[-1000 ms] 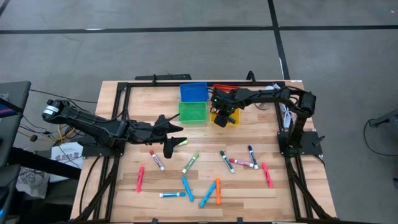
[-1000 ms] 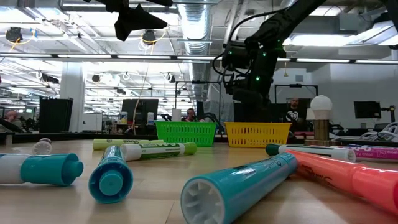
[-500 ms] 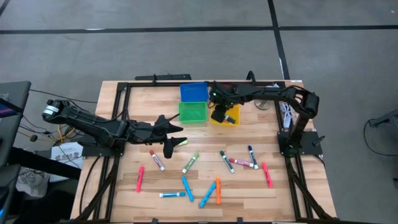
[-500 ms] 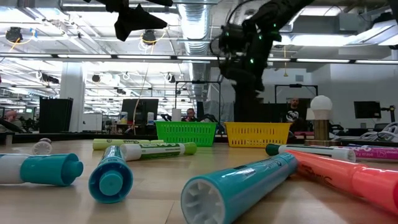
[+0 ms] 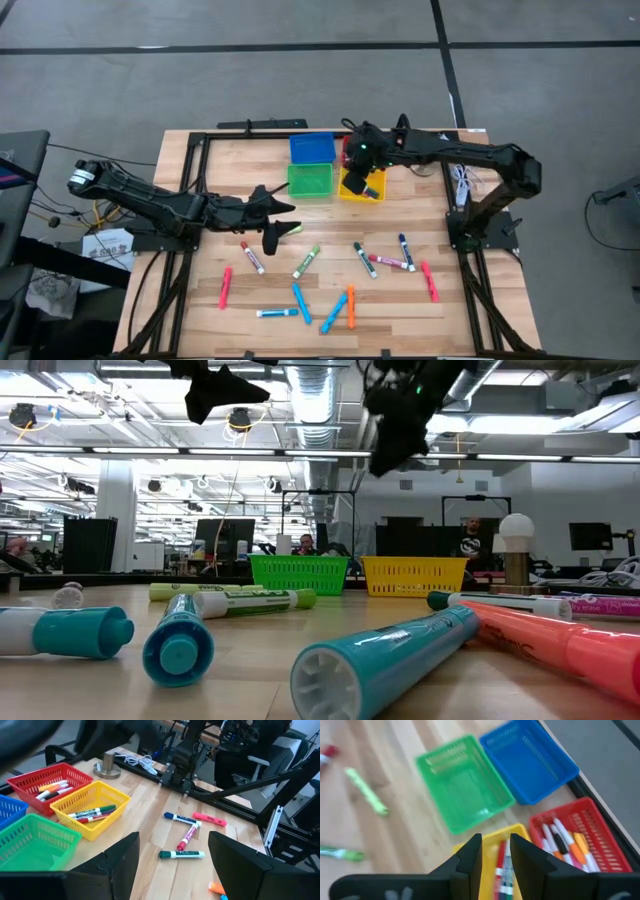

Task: Pick & Place Markers
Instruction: Put the right pink highlighter into the blue bin

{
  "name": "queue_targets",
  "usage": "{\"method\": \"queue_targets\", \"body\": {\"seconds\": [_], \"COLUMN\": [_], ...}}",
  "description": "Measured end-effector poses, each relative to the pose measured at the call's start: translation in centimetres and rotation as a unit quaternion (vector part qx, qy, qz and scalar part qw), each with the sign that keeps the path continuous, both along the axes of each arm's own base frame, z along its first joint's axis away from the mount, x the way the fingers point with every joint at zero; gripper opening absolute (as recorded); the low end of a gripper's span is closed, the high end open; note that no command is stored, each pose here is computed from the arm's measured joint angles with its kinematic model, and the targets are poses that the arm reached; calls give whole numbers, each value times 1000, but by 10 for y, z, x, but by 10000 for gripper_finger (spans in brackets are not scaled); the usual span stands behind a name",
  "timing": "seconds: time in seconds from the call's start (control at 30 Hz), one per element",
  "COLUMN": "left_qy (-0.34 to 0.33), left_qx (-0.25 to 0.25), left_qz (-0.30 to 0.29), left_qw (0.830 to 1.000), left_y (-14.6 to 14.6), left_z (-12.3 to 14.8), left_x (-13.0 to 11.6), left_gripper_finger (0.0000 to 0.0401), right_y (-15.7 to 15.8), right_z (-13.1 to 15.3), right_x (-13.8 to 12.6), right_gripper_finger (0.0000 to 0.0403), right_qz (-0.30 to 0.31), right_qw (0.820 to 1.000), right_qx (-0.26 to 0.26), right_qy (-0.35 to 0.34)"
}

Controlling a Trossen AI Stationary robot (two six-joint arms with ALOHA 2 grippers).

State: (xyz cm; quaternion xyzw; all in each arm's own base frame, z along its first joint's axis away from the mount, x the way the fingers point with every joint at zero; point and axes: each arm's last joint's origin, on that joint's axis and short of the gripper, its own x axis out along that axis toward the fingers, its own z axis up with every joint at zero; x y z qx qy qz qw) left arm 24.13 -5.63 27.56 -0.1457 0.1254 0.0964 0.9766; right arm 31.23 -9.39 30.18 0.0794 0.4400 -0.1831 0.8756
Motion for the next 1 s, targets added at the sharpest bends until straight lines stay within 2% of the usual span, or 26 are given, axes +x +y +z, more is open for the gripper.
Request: {"method": "queue_targets", "body": {"seconds": [0.23, 0.57, 0.8, 1.0], "left_qy": [-3, -6, -6, -6], "left_qx": [-1, -2, -1, 0], "left_qz": [0, 0, 0, 0], "left_qw": [1000, 1000, 1000, 1000], "left_y": [0, 0, 0, 0], "left_z": [1, 1, 1, 1], "left_x": [0, 0, 0, 0], "left_gripper_finger": [236, 236, 236, 236], "right_y": [43, 126, 172, 201], "right_z": [19, 9, 7, 3], "right_x": [-8, -15, -34, -51], "right_gripper_finger": [91, 91, 91, 91], "right_qz": [40, 122, 136, 122], "right_qw": [999, 990, 986, 983], "right_qx": [12, 53, 46, 68], "right_qy": [-25, 46, 82, 118]}}
